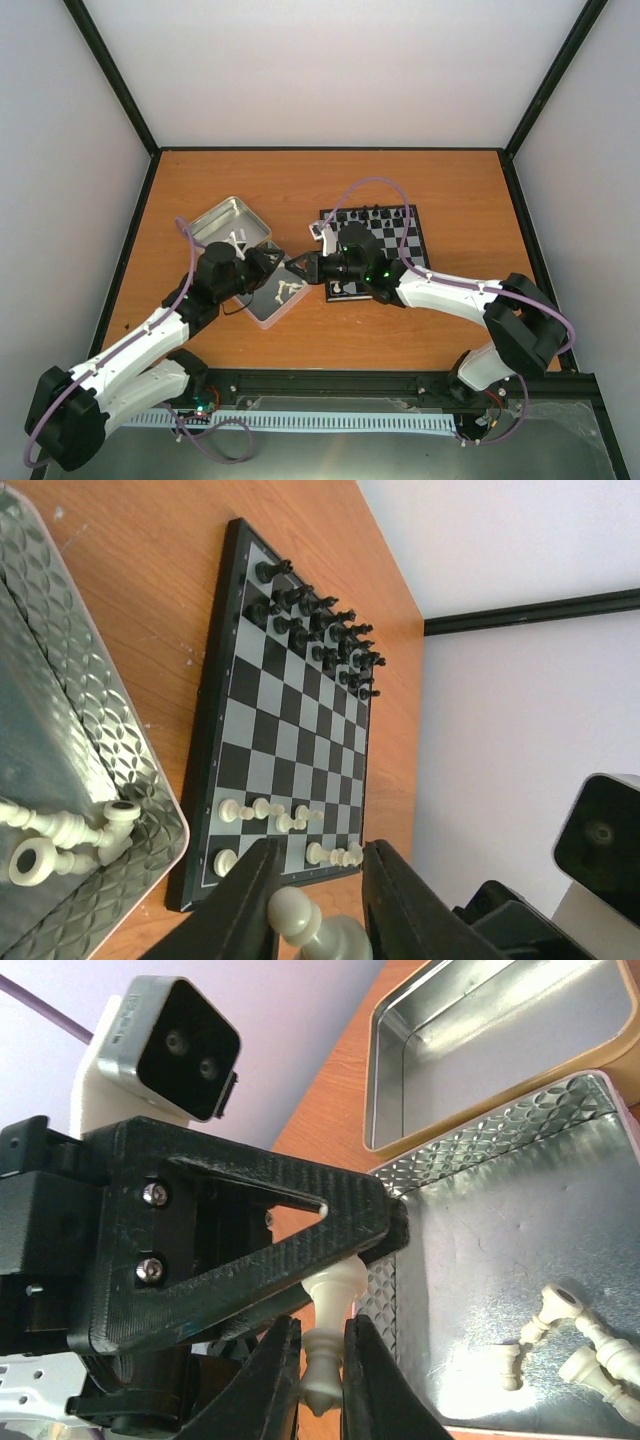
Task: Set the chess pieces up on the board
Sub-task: Place the chess piece on the chessboard.
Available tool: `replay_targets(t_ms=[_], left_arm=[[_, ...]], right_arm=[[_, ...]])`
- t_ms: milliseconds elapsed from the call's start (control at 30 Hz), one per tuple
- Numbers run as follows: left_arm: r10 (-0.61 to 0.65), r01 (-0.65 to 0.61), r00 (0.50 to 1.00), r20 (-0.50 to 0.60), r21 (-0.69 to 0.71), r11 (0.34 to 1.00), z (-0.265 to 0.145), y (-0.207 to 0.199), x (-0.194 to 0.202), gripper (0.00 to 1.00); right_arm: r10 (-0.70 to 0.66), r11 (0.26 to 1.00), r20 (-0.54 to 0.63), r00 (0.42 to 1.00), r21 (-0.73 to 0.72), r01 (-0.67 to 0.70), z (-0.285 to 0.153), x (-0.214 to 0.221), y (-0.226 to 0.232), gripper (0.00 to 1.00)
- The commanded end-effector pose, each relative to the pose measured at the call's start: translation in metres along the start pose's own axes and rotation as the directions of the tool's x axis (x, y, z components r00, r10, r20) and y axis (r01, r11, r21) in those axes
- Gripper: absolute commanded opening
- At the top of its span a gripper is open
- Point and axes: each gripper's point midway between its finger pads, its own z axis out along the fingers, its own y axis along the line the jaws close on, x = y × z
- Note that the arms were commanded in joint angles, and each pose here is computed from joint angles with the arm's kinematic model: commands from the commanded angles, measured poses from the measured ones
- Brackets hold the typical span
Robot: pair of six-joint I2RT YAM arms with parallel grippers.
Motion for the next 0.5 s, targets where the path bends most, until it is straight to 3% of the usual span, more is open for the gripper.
replay_targets(t_ms=[0,233,467], left_arm=[[0.012,-0.014,0.998,0.064,0.035,0.999,-0.008,-0.012,-0.013,0.22],[0.081,-0.080,0.992,0.098,-0.010,0.997,-0.006,-0.008,-0.020,0.04],[0.314,-0.285,0.941,0.126,-0.204,0.937,-0.006,0.014,-0.036,0.03]], right_arm=[[-0.015,1.000,0.021,1.000,-0.013,0.015,-0.003,-0.004,0.005,0.03],[-0.021,0.999,0.008,1.000,0.033,0.020,-0.008,-0.002,0.001,0.03],[0.060,0.946,-0.078,0.995,0.324,-0.031,-0.048,0.009,-0.064,0.03]])
